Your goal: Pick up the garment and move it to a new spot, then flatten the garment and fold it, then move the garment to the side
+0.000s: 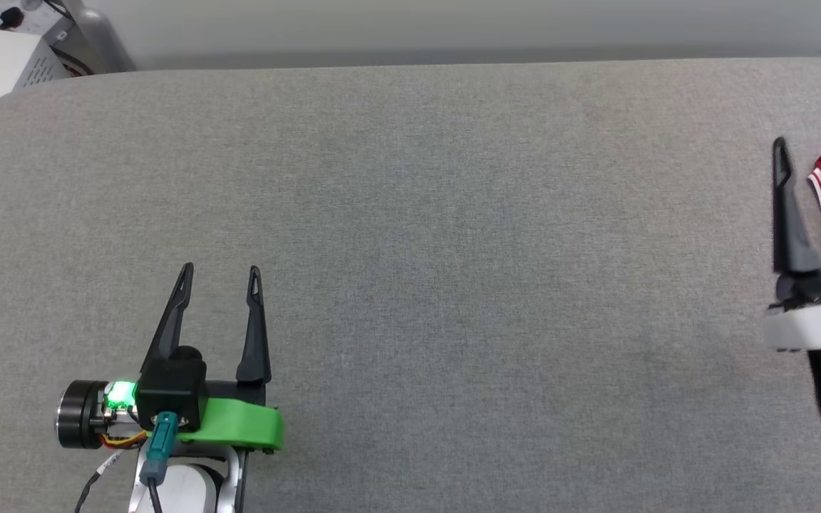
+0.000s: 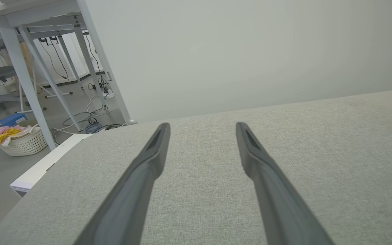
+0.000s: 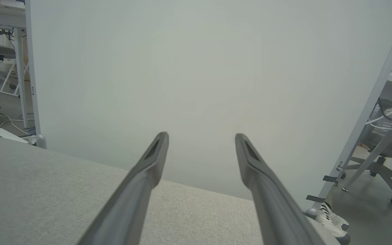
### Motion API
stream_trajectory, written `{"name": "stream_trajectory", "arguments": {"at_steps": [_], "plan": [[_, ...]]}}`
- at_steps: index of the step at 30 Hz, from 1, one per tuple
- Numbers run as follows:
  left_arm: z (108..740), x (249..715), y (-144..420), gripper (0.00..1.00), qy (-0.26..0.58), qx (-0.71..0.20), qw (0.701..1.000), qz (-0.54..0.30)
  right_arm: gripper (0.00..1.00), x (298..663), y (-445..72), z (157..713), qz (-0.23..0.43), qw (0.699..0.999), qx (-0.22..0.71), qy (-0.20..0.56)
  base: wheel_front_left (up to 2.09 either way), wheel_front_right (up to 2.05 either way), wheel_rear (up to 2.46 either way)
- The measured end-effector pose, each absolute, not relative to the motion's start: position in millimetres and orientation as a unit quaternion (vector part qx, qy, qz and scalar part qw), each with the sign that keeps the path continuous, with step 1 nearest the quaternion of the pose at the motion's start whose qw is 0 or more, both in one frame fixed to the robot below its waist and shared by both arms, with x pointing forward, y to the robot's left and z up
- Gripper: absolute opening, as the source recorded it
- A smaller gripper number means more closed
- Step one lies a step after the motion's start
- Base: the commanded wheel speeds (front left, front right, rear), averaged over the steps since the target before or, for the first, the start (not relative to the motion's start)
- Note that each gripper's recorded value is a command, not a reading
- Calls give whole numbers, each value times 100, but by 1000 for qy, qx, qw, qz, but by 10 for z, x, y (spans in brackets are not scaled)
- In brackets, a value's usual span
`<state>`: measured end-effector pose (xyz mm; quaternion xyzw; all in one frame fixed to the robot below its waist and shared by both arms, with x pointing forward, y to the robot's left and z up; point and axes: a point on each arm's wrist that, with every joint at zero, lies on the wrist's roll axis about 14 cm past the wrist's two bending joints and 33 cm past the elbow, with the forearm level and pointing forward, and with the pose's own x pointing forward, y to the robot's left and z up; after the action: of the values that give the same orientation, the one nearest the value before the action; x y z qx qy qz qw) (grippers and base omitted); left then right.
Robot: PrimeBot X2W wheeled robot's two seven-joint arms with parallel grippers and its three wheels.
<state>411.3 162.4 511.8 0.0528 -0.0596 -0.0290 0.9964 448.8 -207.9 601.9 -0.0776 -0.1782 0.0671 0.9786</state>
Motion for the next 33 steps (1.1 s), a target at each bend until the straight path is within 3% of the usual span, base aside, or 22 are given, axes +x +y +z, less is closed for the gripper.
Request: {"name": "stream_trajectory", "arguments": {"at_steps": [5,15,33], "plan": [[5144,4013,1714,100,-59,55,997,-16,100,4325,-1788,5708,92,985,-35,-139,0,0,0],[5172,3823,1800,100,-58,56,997,-7,100,3920,-1672,5280,75,994,20,-75,0,0,0],[5186,3587,1804,100,-58,43,997,-10,100,3700,-1686,5321,66,994,27,-80,0,0,0]]}}
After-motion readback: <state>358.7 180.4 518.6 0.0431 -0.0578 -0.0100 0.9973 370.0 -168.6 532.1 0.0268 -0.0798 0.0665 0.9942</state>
